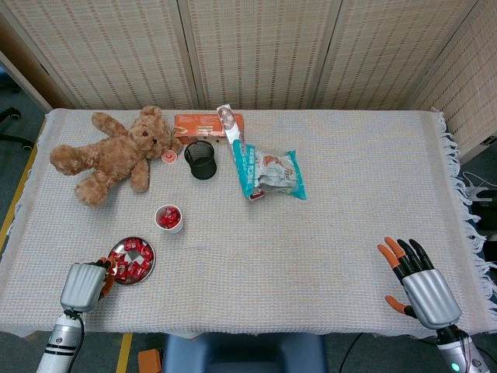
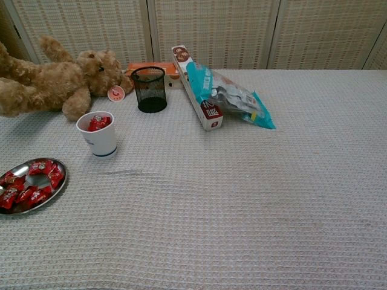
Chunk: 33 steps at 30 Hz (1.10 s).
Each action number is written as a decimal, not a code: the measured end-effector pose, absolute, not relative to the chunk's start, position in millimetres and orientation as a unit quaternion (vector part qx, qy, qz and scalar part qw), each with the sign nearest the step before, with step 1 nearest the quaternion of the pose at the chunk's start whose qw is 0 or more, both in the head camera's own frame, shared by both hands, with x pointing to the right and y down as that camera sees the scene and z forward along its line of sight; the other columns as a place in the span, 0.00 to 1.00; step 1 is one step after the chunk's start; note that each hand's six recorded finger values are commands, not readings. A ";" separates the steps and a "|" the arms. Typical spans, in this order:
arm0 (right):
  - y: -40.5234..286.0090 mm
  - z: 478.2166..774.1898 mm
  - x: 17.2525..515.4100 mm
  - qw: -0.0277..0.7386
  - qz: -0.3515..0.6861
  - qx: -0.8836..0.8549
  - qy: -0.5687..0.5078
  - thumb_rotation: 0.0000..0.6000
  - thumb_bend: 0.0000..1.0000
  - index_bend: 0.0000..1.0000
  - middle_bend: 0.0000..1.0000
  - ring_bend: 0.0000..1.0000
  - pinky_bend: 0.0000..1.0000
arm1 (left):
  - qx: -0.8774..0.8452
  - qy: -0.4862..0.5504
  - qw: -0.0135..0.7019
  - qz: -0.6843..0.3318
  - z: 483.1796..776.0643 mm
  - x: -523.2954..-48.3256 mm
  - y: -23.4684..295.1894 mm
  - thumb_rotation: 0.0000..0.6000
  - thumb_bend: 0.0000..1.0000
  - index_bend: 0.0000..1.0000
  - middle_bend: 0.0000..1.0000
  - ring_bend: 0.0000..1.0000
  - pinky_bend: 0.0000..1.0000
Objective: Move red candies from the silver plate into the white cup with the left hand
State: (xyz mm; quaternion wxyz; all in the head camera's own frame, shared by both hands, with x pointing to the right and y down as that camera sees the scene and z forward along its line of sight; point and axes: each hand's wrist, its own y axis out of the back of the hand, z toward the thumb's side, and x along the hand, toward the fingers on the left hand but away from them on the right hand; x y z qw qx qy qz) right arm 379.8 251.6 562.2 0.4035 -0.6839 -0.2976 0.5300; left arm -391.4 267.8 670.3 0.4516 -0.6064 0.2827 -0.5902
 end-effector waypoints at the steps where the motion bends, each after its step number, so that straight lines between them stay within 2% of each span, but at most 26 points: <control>1: 251.5 562.4 379.7 0.403 0.530 -0.684 -0.297 1.00 0.07 0.00 0.00 0.00 0.00 | -0.607 0.286 0.455 -0.586 668.0 -388.5 263.0 1.00 0.39 0.46 0.61 0.77 1.00; 8: 250.6 563.8 379.7 0.403 0.532 -0.682 -0.298 1.00 0.07 0.00 0.00 0.00 0.00 | -0.618 0.305 0.490 -0.534 652.9 -342.7 207.5 1.00 0.39 0.46 0.60 0.77 1.00; 14: 248.7 565.7 381.7 0.400 0.537 -0.680 -0.299 1.00 0.07 0.00 0.00 0.00 0.00 | -0.629 0.305 0.512 -0.499 652.3 -292.8 158.7 1.00 0.39 0.45 0.58 0.77 1.00; 18: 246.7 566.0 383.9 0.397 0.540 -0.678 -0.301 1.00 0.07 0.00 0.00 0.00 0.00 | -0.637 0.299 0.514 -0.491 659.9 -264.0 139.5 1.00 0.39 0.45 0.57 0.77 1.00; 24: 245.8 565.2 386.0 0.396 0.542 -0.677 -0.304 1.00 0.07 0.00 0.00 0.00 0.00 | -0.639 0.279 0.512 -0.501 680.7 -244.6 132.0 1.00 0.39 0.43 0.54 0.77 1.00; 27: 245.5 565.0 386.1 0.395 0.541 -0.677 -0.304 1.00 0.07 0.00 0.00 0.00 0.00 | -0.639 0.270 0.513 -0.506 689.6 -238.0 131.7 1.00 0.39 0.37 0.49 0.77 1.00; 33: 245.4 564.3 386.5 0.395 0.540 -0.677 -0.305 1.00 0.07 0.00 0.00 0.00 0.00 | -0.635 0.270 0.513 -0.510 693.9 -233.0 128.6 1.00 0.39 0.18 0.28 0.77 1.00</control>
